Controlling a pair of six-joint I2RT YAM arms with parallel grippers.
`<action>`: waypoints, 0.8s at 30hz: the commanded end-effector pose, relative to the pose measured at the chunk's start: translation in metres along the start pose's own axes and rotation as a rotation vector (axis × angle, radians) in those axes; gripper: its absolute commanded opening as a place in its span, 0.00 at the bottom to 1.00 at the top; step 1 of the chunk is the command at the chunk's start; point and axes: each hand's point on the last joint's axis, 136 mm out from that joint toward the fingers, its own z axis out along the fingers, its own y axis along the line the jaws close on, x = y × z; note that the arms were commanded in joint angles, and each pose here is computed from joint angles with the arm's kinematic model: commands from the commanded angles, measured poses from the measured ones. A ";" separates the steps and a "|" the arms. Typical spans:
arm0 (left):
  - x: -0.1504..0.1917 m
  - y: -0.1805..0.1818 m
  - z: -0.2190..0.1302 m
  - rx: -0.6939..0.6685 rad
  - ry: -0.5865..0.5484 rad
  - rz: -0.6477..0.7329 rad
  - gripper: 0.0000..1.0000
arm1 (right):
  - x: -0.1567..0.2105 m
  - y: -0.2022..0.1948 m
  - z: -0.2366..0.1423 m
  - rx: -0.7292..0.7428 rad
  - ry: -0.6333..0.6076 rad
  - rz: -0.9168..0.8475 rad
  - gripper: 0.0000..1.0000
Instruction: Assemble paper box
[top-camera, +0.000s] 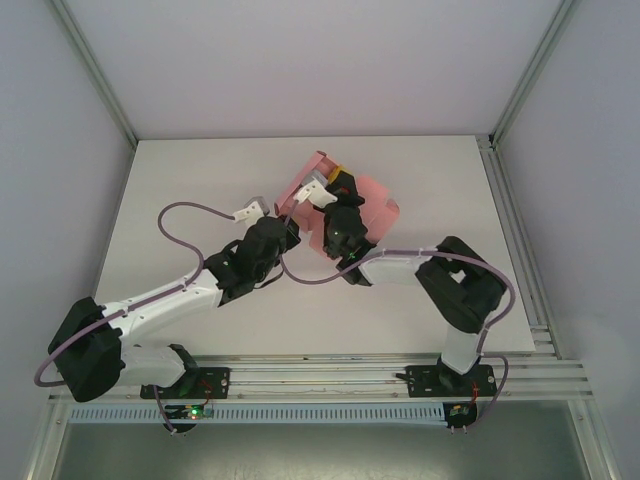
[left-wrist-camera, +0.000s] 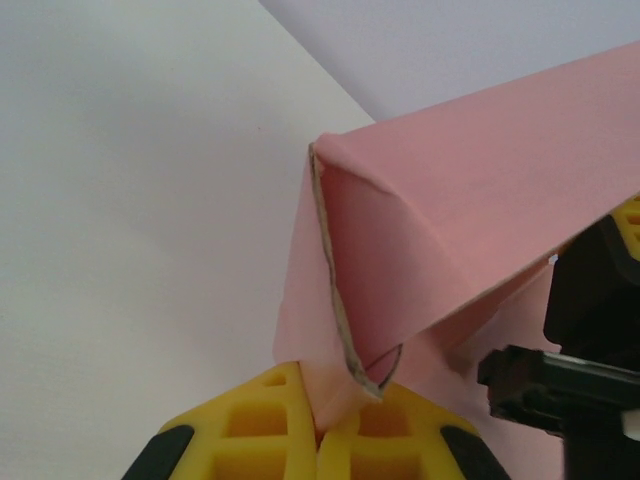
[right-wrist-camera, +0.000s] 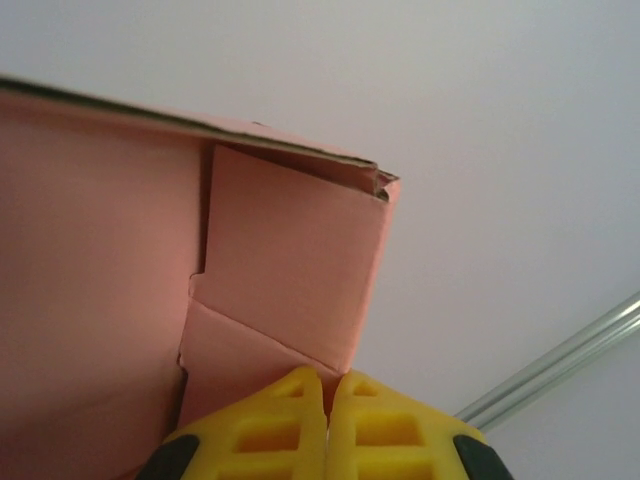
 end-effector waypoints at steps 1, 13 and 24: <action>-0.012 0.039 -0.006 -0.187 -0.091 -0.014 0.00 | 0.053 -0.063 0.020 0.254 0.256 -0.015 0.00; -0.043 0.023 -0.008 -0.180 -0.191 0.194 0.00 | 0.017 0.006 -0.047 -0.608 0.048 0.469 0.52; -0.091 -0.020 -0.019 -0.166 -0.128 0.798 0.00 | 0.018 -0.123 -0.109 -0.706 -0.189 1.081 0.98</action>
